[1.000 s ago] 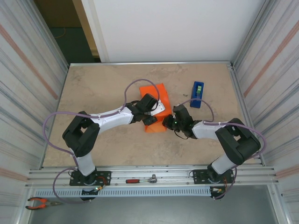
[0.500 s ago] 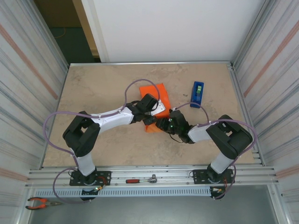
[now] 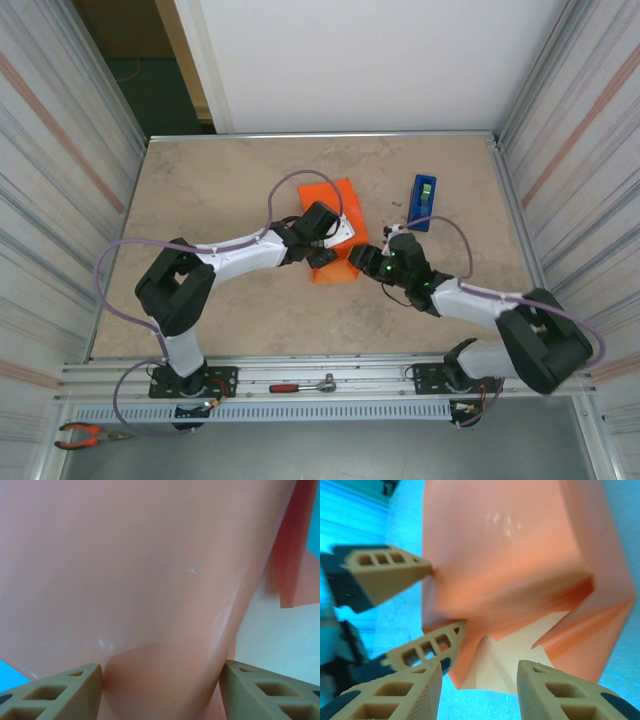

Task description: Wrap the gift box in paper

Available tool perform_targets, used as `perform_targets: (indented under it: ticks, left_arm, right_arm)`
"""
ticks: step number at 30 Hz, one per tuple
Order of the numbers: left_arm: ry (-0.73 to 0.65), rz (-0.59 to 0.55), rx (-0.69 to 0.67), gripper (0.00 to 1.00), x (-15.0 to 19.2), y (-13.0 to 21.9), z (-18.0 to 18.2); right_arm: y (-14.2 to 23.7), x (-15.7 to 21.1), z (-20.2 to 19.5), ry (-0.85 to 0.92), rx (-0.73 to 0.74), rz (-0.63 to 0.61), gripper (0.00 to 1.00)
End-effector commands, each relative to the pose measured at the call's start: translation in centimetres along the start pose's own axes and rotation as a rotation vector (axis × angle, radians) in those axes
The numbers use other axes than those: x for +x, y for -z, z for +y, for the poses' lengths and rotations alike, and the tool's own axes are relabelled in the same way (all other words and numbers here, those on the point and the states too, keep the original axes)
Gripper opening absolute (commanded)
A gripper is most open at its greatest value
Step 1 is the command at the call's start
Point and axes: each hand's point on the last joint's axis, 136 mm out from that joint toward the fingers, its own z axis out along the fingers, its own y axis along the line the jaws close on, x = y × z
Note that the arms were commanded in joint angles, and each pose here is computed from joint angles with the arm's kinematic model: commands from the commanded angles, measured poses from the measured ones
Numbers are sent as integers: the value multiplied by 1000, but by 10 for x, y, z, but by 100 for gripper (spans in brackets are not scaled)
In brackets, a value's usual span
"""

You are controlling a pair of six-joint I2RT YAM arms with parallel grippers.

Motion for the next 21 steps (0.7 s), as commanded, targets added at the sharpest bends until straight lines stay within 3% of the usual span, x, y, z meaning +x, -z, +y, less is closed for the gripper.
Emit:
perform_targets:
  ticks: [1,4,9,21]
  left_arm:
    - [-32,88,88,62,26,-16,-29]
    - [-33,87,90,62,26,-16,-30]
    - [-34,88,92,61,26,-17,-31]
    - [-37,96,94,61,29,-19,-32]
  right_arm:
    - [20,-2,-33,-11,107,5,42]
    - [27,-12,-52,-48,155,-6,34]
    - [18,-12,-62,-55,183,24,0]
    - [-23,-5,-45,-24,141,76,0]
